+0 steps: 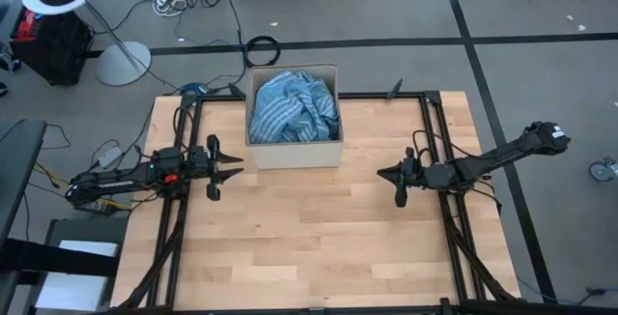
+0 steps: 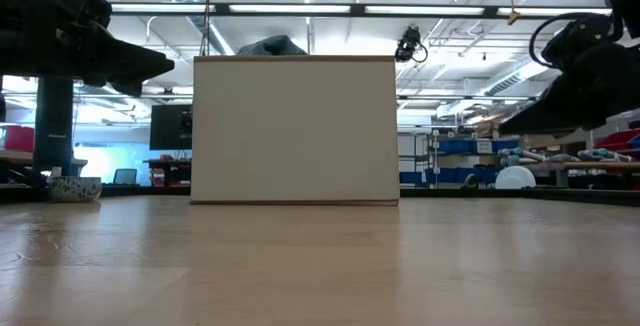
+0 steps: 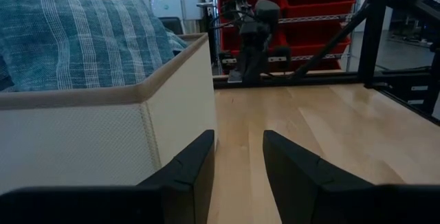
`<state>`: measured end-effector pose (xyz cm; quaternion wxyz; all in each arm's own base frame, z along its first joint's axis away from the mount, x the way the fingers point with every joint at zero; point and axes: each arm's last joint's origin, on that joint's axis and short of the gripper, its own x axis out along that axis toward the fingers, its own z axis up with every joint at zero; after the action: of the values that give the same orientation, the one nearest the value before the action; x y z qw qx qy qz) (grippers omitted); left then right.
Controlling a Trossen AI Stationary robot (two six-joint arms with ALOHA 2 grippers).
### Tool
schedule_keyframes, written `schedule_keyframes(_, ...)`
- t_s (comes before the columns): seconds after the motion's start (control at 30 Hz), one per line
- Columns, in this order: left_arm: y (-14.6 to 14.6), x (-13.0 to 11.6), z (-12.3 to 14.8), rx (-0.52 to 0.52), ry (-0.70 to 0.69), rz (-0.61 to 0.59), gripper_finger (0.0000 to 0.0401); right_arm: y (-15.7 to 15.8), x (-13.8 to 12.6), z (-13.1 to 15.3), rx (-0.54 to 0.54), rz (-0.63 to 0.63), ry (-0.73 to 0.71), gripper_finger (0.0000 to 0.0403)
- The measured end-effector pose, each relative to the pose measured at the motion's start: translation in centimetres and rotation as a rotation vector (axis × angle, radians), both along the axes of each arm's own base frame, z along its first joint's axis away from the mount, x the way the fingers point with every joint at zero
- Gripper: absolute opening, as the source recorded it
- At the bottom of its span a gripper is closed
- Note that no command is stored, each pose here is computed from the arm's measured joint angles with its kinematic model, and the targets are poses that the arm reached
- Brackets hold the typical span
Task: Sort clothes
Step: Return to Home Position
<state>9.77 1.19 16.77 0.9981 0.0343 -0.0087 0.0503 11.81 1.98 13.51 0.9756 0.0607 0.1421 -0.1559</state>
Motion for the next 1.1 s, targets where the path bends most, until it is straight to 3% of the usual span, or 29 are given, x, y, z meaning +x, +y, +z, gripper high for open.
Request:
schedule_keyframes(0.4,0.0,0.0,0.0,0.000,0.000,0.000,0.0131,-0.1,-0.7,1.1,-0.016,0.147,-0.077,0.0027)
schedule_keyframes(0.67,0.0,0.0,0.0,0.000,0.000,0.001,0.0131,-0.8,-0.9,1.8,0.049,0.237,-0.156,0.0025)
schedule_keyframes(1.1,0.0,0.0,0.0,0.000,0.000,0.000,0.0131,-3.3,-1.1,1.7,0.060,0.129,-0.149,0.0025)
